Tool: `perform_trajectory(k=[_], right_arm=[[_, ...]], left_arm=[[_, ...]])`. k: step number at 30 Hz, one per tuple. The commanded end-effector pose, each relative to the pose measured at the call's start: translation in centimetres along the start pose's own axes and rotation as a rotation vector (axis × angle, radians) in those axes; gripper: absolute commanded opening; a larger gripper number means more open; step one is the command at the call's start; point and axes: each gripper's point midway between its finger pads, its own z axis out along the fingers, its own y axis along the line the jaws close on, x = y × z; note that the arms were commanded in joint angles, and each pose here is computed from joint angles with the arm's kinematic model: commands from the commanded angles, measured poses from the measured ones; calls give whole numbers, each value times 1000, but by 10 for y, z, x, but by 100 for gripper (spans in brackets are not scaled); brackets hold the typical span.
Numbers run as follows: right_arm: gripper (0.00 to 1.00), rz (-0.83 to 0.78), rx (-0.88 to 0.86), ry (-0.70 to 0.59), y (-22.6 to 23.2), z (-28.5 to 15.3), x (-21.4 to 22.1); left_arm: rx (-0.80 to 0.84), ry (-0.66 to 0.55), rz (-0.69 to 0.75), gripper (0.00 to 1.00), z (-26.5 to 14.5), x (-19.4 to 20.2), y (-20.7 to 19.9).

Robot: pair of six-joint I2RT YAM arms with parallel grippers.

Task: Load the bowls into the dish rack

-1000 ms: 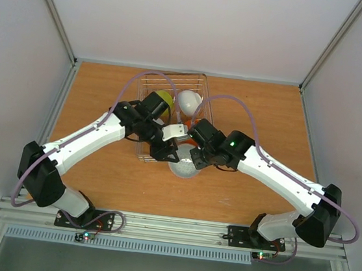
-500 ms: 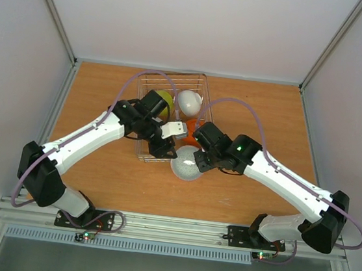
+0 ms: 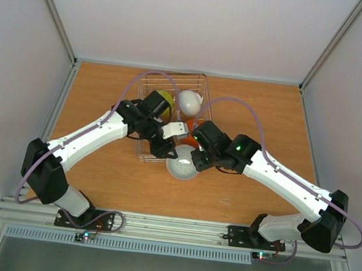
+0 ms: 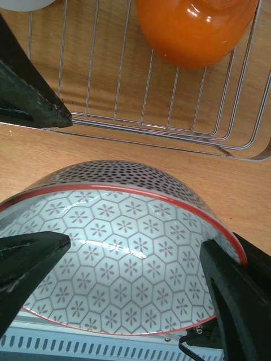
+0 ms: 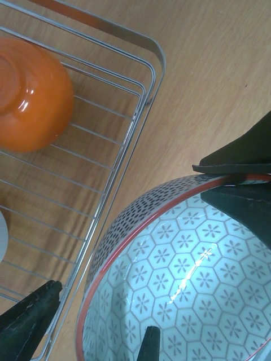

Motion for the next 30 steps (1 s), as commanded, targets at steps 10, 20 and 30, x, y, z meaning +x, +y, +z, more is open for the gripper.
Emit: perform_trajectory(k=[10,20,30], right_arm=[[1,24,-63,-164,10,-28,-35],[1,37,-64,-195,6,-35,-34],[13,68,-71,-245,1,-45,-32]], left_arm=[[5,-5,3,27,9,0,5],[15,0,0,0,9,-1,4],[-9,-15,14,0,7,-2,6]])
